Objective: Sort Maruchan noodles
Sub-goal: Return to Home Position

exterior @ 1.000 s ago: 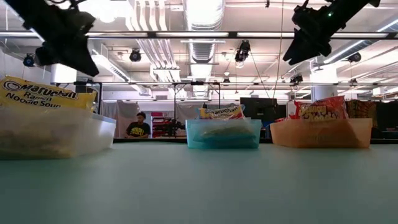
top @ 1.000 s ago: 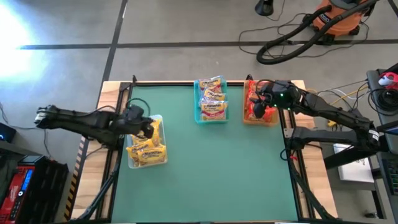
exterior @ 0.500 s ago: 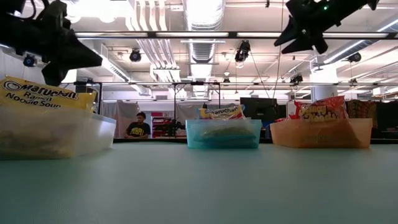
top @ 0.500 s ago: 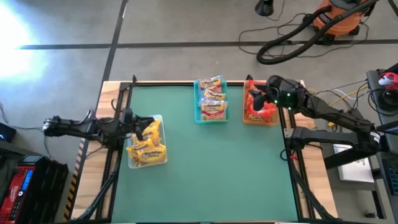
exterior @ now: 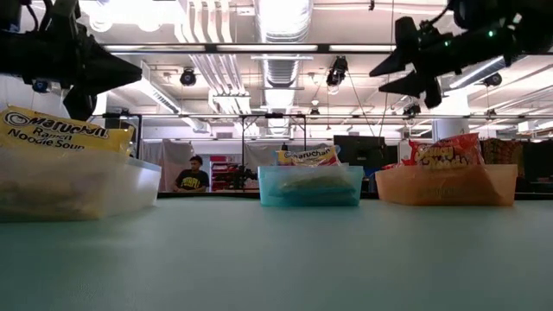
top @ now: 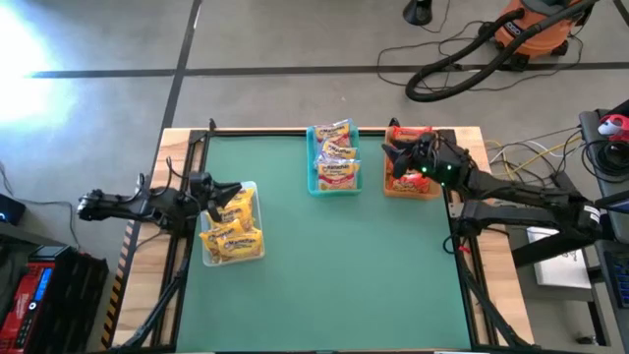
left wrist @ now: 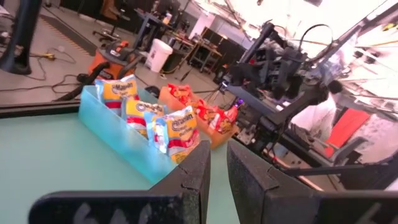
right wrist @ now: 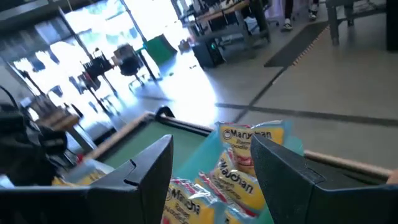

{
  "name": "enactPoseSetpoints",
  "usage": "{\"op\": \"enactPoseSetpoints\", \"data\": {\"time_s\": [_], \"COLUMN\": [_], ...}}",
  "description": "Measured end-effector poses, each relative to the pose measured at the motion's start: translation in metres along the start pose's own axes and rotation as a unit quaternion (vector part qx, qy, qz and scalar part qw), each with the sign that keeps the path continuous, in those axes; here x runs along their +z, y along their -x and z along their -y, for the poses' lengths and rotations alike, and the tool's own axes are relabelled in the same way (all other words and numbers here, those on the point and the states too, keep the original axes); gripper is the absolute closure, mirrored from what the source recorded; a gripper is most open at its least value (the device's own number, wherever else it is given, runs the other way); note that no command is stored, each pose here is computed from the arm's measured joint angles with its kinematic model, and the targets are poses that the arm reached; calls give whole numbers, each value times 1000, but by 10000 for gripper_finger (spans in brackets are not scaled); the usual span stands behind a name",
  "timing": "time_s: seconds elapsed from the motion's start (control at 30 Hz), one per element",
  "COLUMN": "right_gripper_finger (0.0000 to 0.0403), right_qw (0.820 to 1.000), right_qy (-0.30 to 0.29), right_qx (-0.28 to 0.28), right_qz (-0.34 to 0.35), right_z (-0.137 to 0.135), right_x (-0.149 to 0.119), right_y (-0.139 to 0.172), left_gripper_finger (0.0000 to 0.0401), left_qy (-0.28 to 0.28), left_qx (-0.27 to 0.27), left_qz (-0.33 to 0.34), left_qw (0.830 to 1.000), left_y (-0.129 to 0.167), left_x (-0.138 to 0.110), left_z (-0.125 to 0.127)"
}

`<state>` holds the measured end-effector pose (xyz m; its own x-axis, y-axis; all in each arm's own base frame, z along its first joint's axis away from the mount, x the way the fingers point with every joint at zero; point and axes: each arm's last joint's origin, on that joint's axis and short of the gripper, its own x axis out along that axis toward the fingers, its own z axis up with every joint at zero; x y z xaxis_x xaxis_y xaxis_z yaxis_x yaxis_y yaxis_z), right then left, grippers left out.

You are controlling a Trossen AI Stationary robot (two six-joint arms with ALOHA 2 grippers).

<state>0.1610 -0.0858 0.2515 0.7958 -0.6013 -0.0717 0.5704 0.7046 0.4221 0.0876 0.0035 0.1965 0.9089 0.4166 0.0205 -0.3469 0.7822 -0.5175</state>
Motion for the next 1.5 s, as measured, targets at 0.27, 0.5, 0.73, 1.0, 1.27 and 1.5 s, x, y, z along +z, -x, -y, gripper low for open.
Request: {"op": "enactPoseSetpoints", "data": {"time_s": [0.27,0.5,0.73,1.0,1.27,1.5], "right_gripper_finger": [200,200,200,200,200,200], "right_qw": [998,996,996,994,996,996], "right_qy": [-49,-82,-86,-100,-80,-73], "right_qx": [-11,-20,-27,-36,-8,-14], "right_qz": [40,22,-2,-21,-29,-39], "right_z": [20,33,41,50,49,50], "right_x": [-35,-59,-74,-91,-90,-92], "right_y": [8,14,19,28,30,30], "left_gripper_finger": [364,364,364,364,364,364], "left_qy": [-2,-10,0,-13,-12,-12], "left_qx": [-3,5,4,17,16,16], "left_qz": [-5,-19,-19,-29,-27,-27], "left_qw": [1000,1000,1000,999,999,999], "left_y": [-2,-3,-6,-7,-7,-7], "left_x": [-9,-15,-22,-24,-22,-23], "left_z": [-3,-6,-9,-9,-8,-8]}}
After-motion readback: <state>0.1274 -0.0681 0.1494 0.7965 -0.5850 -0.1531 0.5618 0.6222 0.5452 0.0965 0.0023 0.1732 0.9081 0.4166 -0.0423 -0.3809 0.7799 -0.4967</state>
